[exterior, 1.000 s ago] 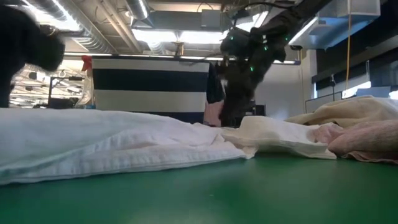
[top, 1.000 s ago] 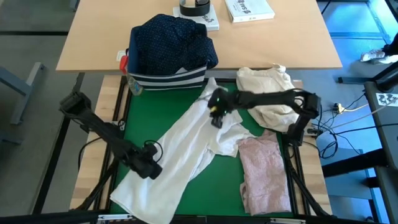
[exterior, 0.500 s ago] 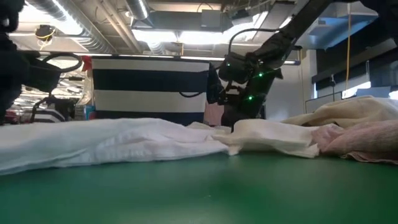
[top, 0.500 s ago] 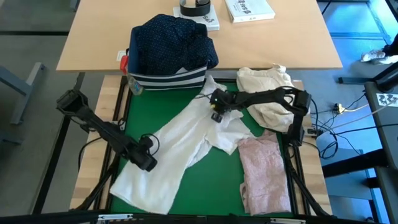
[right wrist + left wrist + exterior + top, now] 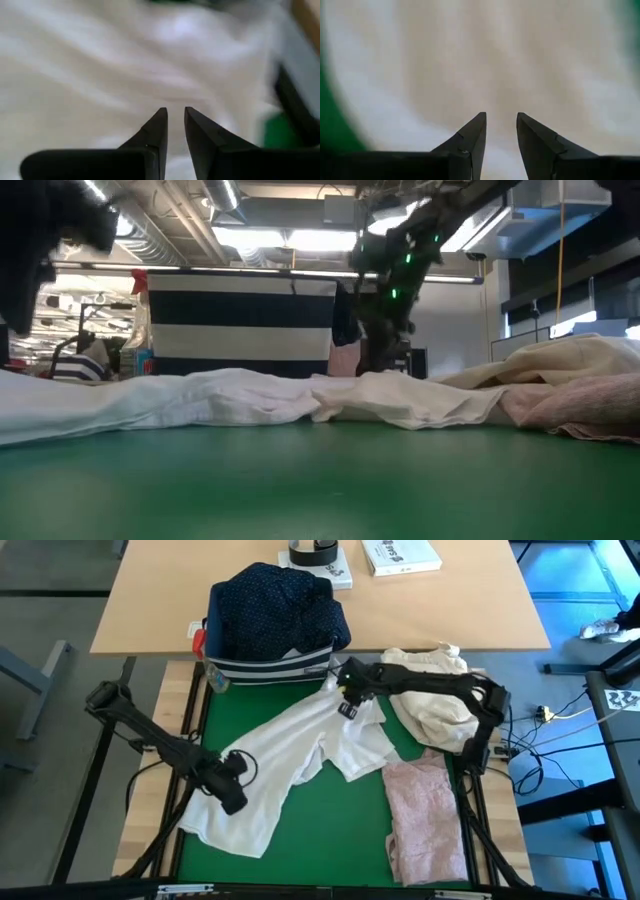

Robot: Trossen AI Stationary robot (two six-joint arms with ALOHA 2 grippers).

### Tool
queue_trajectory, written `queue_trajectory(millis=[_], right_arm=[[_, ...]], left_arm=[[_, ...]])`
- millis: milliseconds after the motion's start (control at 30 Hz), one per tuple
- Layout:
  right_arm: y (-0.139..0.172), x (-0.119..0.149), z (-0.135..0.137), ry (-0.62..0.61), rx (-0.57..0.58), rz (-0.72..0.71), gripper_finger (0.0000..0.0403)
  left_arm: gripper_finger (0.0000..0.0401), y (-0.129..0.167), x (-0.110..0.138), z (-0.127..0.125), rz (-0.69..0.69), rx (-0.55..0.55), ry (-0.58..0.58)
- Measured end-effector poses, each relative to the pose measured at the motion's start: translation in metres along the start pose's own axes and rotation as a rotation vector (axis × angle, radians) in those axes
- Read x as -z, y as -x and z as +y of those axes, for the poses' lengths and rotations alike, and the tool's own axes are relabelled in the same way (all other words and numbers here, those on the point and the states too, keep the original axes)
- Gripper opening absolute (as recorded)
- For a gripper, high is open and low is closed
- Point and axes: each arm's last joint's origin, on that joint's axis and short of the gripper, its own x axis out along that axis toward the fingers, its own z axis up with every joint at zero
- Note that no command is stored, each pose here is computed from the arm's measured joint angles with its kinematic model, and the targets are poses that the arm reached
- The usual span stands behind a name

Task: Fold laundry
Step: Fold the white polo shirt

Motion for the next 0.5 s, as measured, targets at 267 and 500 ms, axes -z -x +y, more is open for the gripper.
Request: queue_trajectory(millis=[267, 500], right_arm=[[0.026, 0.016, 0.084, 0.163, -0.334, -0.023, 0.0067], [-0.003, 0.079, 0.123, 0.123, -0.134, 0.043, 0.0067]], left_arm=[[0.0107, 0.01, 0.0, -0.045, -0.221, 0.301, -0.006], [0.0108, -0.039, 0.025, -0.055, -0.123, 0.155, -0.004]])
